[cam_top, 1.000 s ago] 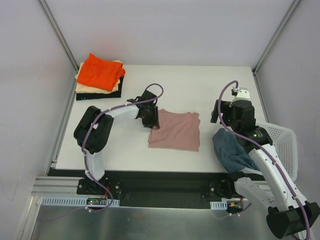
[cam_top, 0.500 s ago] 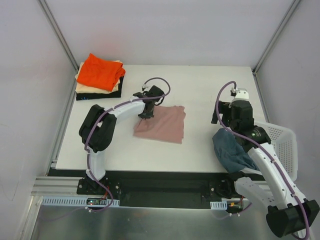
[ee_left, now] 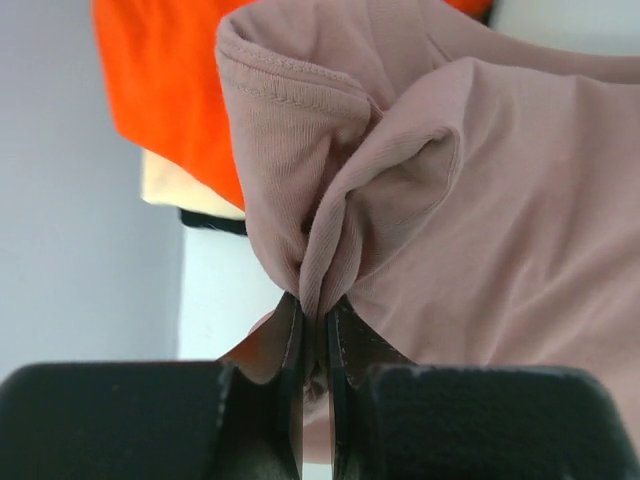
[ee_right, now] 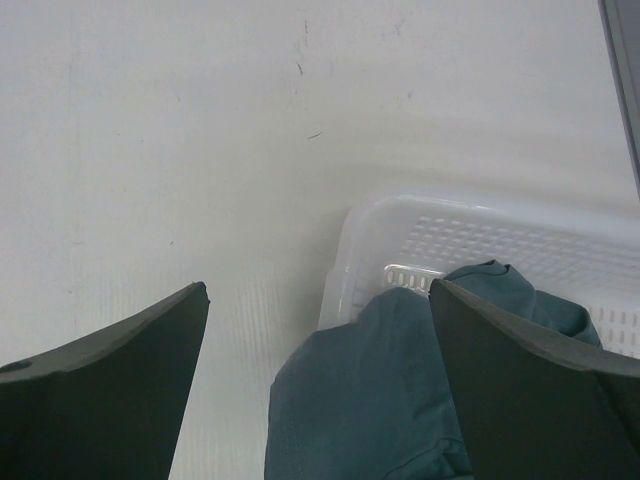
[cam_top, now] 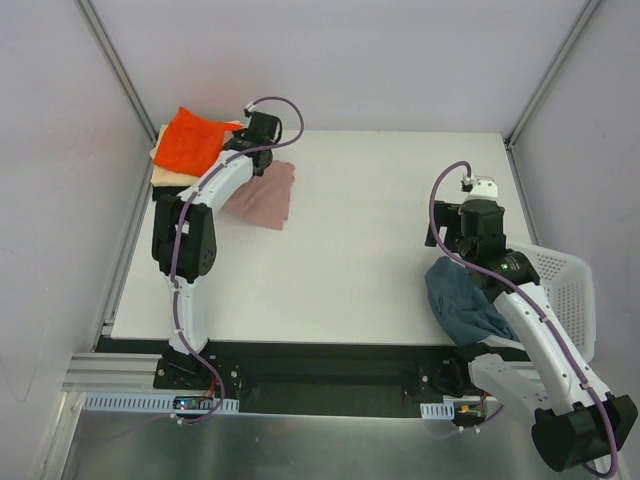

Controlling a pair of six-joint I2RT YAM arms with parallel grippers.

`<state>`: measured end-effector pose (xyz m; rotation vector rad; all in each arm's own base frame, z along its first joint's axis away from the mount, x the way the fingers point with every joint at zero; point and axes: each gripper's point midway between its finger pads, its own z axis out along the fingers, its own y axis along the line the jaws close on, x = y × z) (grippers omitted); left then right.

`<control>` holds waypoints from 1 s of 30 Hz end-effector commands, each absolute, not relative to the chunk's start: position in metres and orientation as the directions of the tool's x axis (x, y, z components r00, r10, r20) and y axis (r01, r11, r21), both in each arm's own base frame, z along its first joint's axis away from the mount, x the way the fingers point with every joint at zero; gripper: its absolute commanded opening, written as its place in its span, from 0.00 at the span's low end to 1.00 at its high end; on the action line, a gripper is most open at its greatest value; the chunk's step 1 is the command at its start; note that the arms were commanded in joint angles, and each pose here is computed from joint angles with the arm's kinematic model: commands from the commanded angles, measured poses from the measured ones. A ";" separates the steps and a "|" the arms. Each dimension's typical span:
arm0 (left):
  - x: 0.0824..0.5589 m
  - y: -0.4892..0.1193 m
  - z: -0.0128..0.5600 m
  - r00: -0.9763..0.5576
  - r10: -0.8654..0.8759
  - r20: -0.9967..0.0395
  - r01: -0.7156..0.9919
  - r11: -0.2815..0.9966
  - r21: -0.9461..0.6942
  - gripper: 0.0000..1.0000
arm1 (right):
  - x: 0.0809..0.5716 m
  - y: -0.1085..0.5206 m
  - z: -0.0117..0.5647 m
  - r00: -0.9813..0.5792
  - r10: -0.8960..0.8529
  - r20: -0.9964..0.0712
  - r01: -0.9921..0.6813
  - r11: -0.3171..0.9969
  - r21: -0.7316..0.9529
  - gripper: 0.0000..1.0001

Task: Fold and stack the t-shirts
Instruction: Put the neatly folded tshirt into the corner of the board with the left arm

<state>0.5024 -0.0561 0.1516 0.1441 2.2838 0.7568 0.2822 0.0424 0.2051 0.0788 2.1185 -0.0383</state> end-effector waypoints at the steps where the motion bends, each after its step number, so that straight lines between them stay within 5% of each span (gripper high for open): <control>1: 0.546 -0.026 0.205 -0.642 0.446 -0.624 -0.084 0.767 0.636 0.00 | 0.290 0.034 0.206 -0.504 0.031 -0.863 0.108 0.994 -0.027 0.96; 10: 0.601 0.009 0.269 -0.547 0.551 -0.630 -0.130 0.687 0.715 0.00 | 0.299 0.037 0.193 -0.545 0.006 -0.838 0.090 0.995 -0.052 0.97; 30: 0.591 0.037 0.374 -0.360 0.509 -0.782 -0.273 0.744 0.610 0.00 | 0.299 0.038 0.194 -0.546 0.020 -0.838 0.094 0.995 -0.037 0.97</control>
